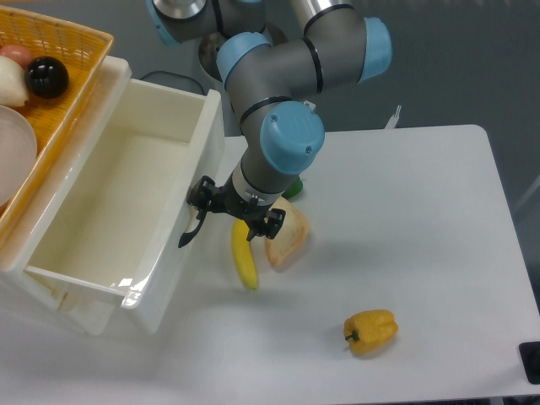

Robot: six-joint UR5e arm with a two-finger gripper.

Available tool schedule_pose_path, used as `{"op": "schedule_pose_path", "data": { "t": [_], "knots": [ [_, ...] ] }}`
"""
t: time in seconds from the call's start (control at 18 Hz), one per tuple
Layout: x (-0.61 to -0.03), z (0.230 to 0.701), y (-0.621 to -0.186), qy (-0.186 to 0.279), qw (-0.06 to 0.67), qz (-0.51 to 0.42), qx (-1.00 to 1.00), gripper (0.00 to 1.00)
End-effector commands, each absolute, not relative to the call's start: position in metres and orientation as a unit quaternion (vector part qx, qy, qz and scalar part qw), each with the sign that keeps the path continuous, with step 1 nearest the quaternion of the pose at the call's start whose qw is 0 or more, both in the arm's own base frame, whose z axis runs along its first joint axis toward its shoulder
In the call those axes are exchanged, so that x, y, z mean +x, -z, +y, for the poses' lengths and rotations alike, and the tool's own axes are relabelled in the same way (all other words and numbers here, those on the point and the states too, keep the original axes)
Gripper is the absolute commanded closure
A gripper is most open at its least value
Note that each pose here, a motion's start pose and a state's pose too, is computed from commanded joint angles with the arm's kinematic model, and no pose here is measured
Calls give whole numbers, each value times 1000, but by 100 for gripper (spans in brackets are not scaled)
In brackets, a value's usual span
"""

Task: Slide open the top white drawer

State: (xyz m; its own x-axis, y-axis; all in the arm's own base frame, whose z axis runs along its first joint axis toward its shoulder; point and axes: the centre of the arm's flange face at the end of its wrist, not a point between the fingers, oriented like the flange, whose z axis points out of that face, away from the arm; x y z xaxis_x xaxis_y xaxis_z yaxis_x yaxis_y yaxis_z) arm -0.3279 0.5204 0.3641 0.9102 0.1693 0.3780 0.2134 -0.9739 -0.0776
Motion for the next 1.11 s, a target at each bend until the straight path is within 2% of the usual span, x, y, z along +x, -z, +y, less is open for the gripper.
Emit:
{"op": "schedule_pose_path", "data": {
  "t": [0.28,0.61,0.94,1.11],
  "knots": [
    [-336,515,-366,208,71,-115,-969,0],
    [-348,510,-374,206,73,-122,-968,0],
    [-380,494,-391,181,94,-125,-971,0],
    [-407,479,-394,149,124,-73,-978,0]
  ]
}}
